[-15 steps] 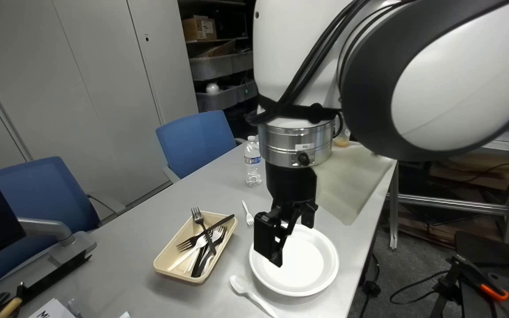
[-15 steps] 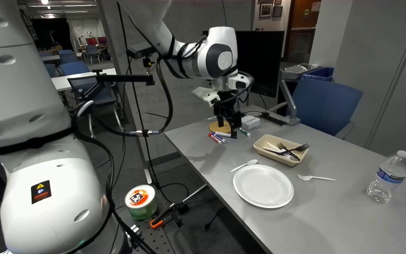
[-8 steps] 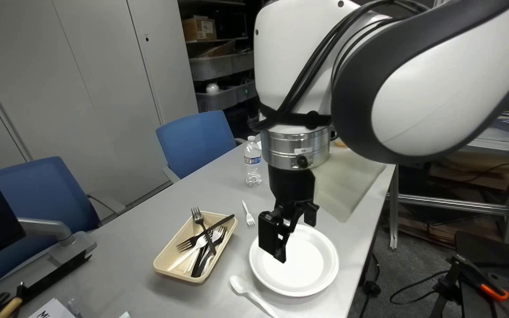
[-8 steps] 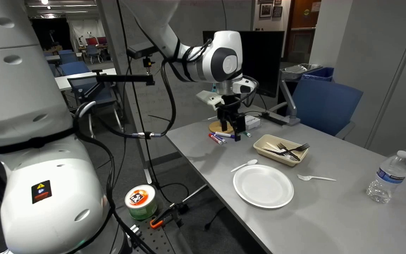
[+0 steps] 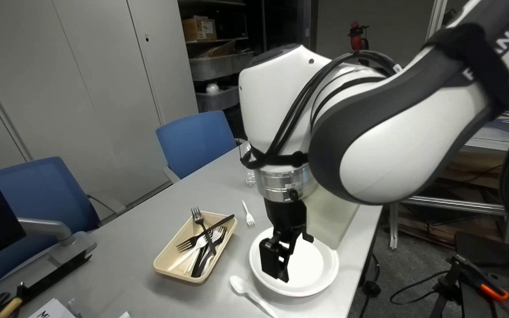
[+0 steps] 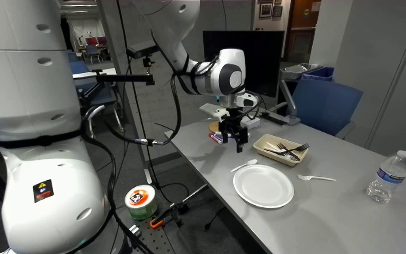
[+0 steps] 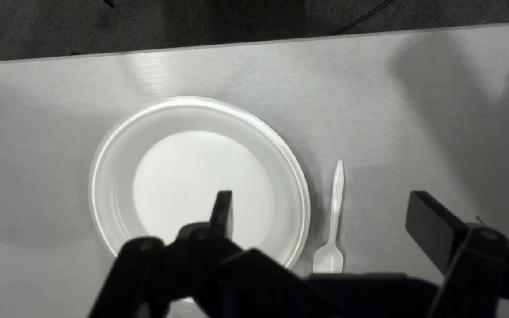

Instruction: Pick up the spoon from the table and put it in the tray

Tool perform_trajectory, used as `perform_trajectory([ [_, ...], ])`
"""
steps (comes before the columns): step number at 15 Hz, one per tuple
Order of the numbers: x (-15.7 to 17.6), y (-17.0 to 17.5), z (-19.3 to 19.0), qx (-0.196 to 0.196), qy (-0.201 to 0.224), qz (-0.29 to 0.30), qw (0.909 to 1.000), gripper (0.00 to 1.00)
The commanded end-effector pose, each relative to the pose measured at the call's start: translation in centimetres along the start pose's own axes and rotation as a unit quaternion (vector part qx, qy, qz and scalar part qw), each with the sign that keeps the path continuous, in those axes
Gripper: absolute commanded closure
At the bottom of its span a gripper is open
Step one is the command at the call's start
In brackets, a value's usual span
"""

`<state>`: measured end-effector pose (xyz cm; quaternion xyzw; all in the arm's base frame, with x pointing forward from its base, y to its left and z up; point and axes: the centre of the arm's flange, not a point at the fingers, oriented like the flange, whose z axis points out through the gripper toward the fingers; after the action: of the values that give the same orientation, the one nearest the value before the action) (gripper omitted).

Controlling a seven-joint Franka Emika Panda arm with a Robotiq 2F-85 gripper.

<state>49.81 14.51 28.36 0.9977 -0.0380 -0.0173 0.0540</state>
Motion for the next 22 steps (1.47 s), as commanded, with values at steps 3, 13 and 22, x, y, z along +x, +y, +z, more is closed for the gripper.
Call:
perform_trajectory([
  [3,2.4,-2.5,4.5,-0.009,0.005,-0.056,0.9984,0.00],
  [13,7.2,-6.1,8.7,0.023,0.043,-0.121,0.9915,0.00],
  [22,10.1,-5.7,11.5,0.048,0.038,-0.135,0.9890,0.00],
])
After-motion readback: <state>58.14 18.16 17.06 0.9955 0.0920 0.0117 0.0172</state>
